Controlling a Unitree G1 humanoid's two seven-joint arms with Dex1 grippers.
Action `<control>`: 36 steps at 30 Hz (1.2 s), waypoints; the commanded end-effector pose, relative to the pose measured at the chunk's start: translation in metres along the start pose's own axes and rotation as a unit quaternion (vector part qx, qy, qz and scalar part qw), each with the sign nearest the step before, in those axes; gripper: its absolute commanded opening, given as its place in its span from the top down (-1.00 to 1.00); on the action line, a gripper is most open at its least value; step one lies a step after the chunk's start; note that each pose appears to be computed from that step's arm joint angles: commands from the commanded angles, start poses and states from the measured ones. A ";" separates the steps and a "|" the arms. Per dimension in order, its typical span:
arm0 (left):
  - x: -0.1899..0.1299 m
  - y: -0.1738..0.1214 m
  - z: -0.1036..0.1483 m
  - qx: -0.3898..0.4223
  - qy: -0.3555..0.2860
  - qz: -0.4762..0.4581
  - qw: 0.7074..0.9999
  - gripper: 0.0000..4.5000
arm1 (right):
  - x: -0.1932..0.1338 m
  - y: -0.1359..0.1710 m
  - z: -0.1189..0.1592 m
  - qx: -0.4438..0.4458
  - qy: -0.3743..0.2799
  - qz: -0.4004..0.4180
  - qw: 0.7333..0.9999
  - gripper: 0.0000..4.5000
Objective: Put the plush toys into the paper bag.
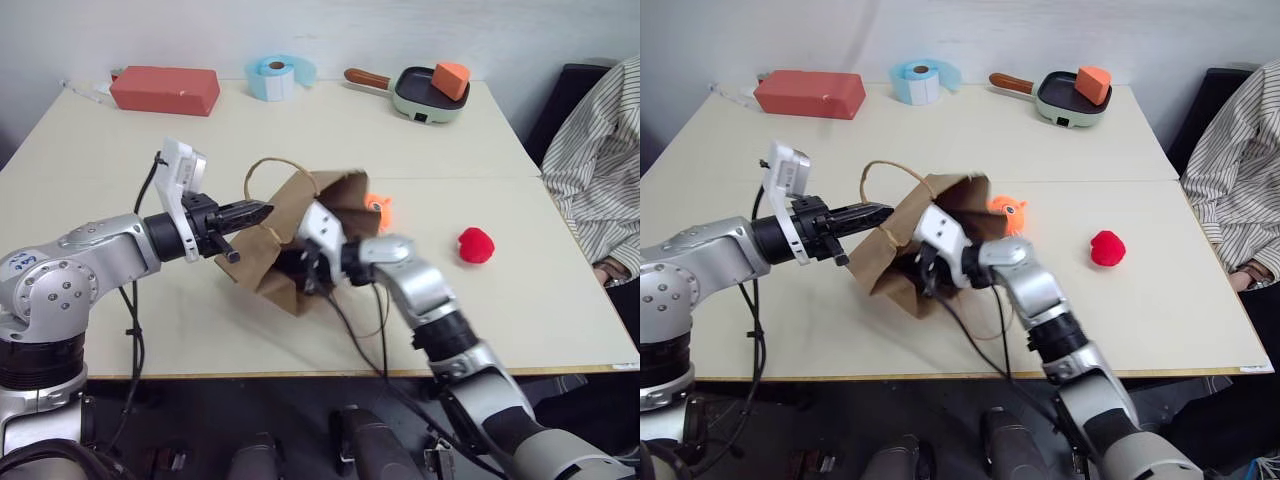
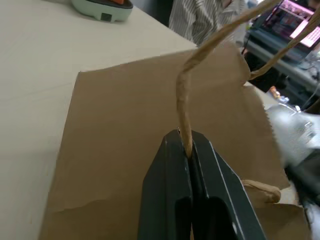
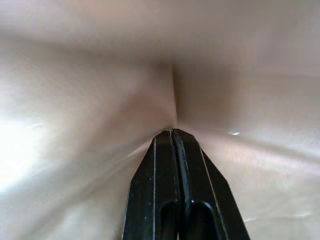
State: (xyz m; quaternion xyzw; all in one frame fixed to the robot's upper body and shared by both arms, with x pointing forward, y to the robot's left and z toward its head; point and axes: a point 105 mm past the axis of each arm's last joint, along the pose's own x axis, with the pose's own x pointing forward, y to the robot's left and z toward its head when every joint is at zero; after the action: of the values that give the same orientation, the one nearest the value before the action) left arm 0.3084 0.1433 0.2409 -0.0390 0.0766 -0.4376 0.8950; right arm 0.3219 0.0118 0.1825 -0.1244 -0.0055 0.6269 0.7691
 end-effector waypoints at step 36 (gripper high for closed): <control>-0.012 0.010 0.028 0.027 -0.023 0.012 0.999 1.00 | -0.133 -0.069 0.001 0.056 -0.020 -0.267 0.962 0.98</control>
State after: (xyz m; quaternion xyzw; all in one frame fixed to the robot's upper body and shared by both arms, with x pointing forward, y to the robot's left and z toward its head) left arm 0.3144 0.1524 0.2549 -0.0357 0.0731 -0.4378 0.8954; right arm 0.3487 -0.1191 0.2153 -0.0422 -0.0128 0.4229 0.9051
